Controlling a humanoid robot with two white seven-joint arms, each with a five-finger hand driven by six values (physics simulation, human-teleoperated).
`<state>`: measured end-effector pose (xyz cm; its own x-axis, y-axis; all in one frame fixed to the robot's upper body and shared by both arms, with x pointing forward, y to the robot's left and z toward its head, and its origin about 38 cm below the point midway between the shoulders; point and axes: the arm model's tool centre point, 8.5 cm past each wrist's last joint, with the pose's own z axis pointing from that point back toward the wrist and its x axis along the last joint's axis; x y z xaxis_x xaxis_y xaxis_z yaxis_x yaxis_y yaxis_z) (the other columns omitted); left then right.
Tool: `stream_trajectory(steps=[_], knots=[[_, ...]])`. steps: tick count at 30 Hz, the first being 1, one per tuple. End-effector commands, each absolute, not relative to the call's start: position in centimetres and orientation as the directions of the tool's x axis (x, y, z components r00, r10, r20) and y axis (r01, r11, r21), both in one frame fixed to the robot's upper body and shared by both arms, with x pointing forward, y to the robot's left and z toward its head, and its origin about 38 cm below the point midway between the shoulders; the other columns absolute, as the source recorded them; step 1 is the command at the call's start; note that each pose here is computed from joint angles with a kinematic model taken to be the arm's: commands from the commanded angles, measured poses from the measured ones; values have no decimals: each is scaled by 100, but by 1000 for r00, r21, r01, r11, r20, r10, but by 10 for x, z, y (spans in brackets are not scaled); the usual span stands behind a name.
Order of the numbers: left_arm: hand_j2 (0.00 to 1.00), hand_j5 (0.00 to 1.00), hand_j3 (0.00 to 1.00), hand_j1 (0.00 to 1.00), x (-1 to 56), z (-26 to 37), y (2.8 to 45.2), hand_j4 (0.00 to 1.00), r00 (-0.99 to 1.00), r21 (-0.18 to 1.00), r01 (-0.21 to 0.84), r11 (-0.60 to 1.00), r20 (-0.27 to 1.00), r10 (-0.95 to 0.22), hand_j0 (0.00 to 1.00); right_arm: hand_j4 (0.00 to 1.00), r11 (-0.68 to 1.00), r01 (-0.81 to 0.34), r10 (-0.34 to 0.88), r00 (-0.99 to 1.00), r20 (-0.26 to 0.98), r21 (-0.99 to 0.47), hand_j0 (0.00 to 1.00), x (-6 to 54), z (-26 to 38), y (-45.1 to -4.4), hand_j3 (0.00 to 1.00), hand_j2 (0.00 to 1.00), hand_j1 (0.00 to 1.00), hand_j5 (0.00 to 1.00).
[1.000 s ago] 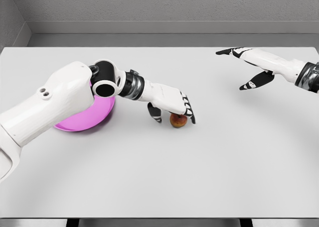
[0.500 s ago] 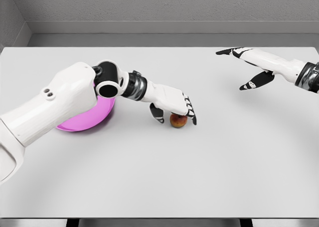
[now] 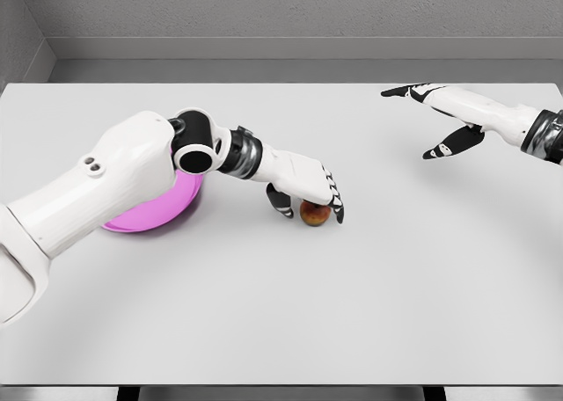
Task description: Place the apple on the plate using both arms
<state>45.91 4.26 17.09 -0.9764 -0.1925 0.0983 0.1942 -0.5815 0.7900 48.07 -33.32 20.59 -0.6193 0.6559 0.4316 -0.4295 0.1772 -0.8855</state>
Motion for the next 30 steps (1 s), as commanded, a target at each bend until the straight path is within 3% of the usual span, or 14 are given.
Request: stream_trajectory(steps=[1,5,12,18,30], knots=[[80,80,80,80,460,171,43,80,-974,791,202,-578,104,-199,80,100,185,-428,654,-618,436,-884,100,481,207,-333,100,100,100,100],[79,79,79,79,460,170,42,79,-975,788,197,-583,98,-197,79,100,184,-429,653,-619,437,-884,100,481,207,-333,100,100,100,100],[70,70,70,70,458,167,38,70,-978,784,190,-591,97,-187,70,100,185,-428,654,-618,436,-884,100,481,207,-333,100,100,100,100],[55,55,55,55,458,167,39,55,-977,783,190,-592,95,-188,55,100,184,-428,654,-618,435,-885,100,481,207,-333,100,100,100,100],[39,39,39,39,458,171,43,39,-978,787,188,-588,92,-189,39,100,186,-434,654,-615,440,-882,100,480,204,-334,100,100,100,100]])
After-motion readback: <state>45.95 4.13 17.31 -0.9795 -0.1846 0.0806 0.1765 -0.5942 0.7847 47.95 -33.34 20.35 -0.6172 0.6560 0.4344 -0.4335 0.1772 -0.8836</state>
